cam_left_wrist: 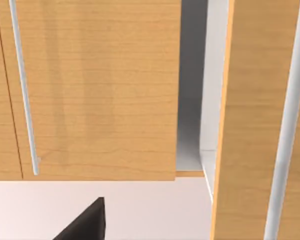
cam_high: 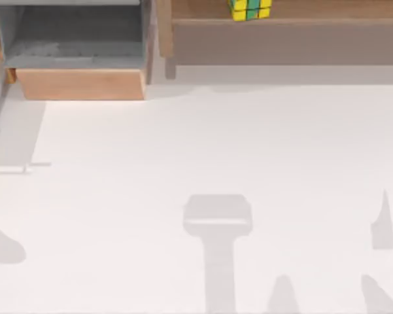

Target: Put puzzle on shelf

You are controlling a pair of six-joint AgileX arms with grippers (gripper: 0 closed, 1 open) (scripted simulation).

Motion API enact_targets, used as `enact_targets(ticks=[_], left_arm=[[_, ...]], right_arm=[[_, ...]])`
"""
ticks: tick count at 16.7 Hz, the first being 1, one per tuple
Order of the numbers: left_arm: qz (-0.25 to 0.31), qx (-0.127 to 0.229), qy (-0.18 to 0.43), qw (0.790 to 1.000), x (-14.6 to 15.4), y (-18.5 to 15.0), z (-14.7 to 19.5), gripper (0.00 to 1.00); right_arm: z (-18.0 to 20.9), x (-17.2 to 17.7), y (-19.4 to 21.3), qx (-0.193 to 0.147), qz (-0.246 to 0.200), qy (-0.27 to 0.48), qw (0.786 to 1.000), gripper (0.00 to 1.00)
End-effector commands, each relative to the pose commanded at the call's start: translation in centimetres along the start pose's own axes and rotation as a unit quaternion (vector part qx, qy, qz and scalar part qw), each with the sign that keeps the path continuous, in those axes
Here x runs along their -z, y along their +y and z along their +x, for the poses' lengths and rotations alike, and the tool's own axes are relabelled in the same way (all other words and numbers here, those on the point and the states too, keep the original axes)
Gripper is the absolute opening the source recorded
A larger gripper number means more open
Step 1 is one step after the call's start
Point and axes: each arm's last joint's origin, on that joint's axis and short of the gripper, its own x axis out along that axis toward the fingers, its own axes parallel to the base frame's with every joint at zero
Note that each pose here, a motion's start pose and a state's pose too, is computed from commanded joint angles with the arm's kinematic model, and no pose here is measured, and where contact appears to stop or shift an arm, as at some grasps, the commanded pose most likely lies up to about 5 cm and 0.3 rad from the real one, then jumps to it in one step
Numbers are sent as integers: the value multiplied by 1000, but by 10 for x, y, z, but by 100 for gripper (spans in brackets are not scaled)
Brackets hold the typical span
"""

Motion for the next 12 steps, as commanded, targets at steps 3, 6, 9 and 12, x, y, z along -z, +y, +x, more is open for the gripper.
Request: enact_targets(ticks=[3,6,9,12], left_arm=[[0,0,-1,1000,-1,0,1,100],[0,0,0,1000,0,0,15,100],[0,0,0,1000,0,0,25,100],[0,0,0,1000,0,0,25,100]], right_arm=[[0,0,0,0,0,0,1000,100],[0,0,0,0,0,0,1000,100],[0,0,0,0,0,0,1000,100],[0,0,0,0,0,0,1000,100]])
